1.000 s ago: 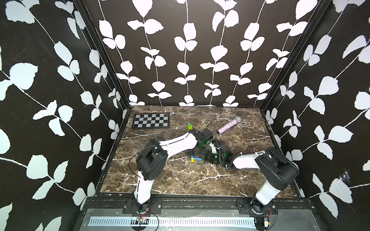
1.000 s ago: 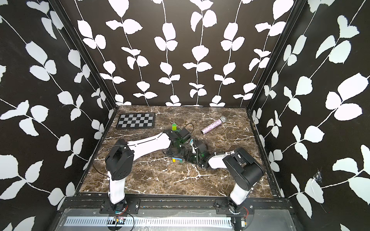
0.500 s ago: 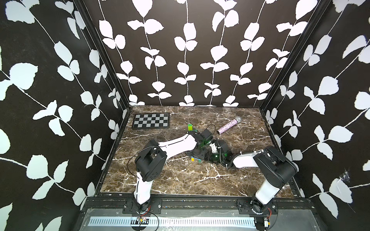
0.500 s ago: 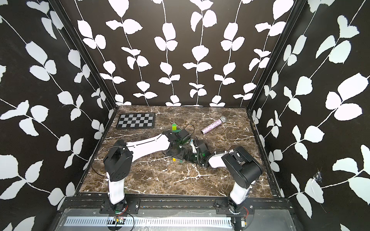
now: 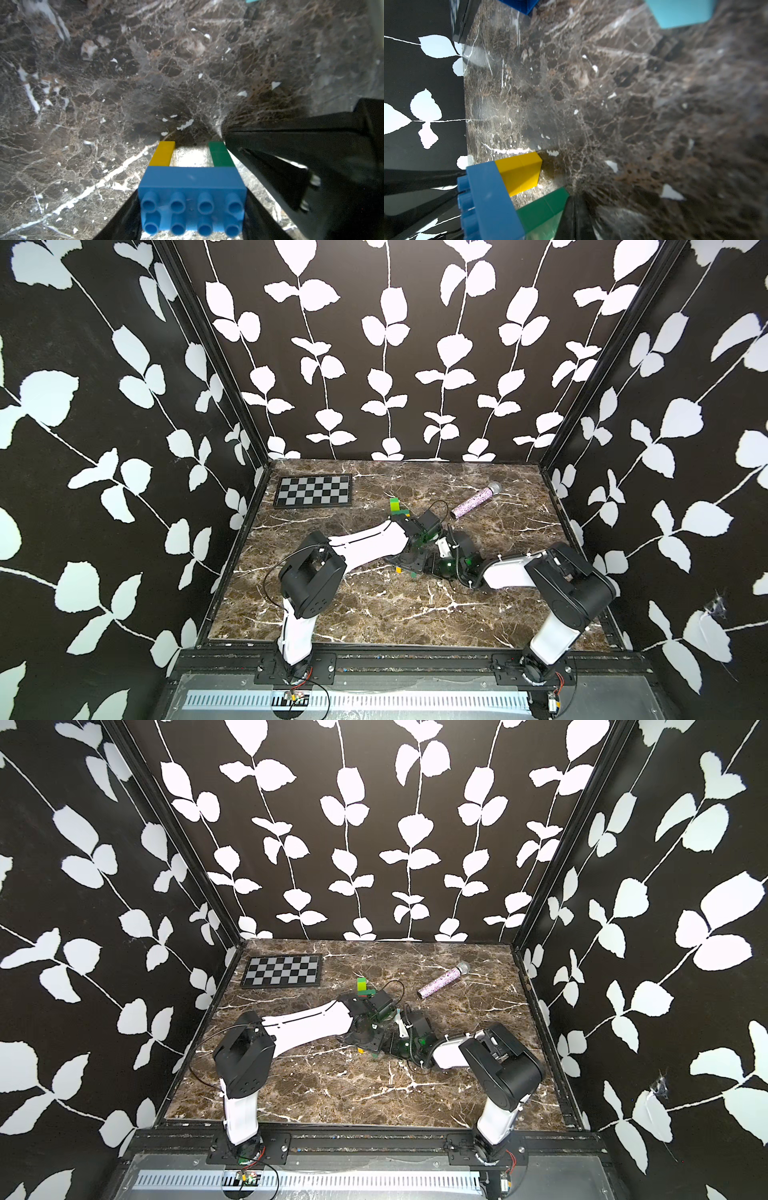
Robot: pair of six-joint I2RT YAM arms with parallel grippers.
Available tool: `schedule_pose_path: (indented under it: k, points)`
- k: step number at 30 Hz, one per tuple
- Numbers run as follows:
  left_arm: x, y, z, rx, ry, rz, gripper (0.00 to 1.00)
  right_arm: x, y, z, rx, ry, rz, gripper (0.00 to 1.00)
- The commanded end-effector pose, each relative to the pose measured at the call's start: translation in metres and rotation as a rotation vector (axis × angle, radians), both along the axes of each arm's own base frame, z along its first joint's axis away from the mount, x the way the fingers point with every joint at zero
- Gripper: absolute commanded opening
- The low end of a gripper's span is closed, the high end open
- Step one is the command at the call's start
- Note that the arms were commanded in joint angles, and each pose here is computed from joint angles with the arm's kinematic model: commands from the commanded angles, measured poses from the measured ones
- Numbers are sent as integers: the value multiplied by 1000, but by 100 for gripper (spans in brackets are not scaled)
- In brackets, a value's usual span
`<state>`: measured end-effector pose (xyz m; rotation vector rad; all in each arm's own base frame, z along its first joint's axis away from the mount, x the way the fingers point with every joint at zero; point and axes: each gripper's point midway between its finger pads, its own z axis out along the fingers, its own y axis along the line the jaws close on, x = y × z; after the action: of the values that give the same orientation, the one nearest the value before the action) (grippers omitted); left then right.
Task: Assemble the letter h with lego
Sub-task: Assemble the lego brick with the lego brick.
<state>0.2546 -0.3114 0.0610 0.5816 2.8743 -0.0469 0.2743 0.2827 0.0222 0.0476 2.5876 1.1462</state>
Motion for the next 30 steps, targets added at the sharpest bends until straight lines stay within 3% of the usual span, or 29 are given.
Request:
schedule_pose_path:
  k: [1,8,11,13,22,24,26,30]
  points:
    - [-11,18,-47,121,60,-16,0,4,7,6,18,-17,15,0]
    - [-11,17,-53,117,61,-6,2,7,-2,11,-14,-56,-3,0]
    - [-9,17,-49,107,46,7,16,9,-9,19,-44,-103,-19,0]
    - [-8,19,-44,106,34,17,34,10,-15,19,-75,-120,-33,0]
    - [1,3,-13,18,-9,53,64,14,-33,32,-129,-180,-89,7]
    - [3,-3,-2,-22,-15,58,85,15,-39,35,-142,-196,-111,11]
    - [5,-10,10,-72,-28,64,99,16,-47,37,-167,-213,-139,16]
    - [8,-20,37,-155,-65,76,99,21,-71,43,-223,-252,-218,26]
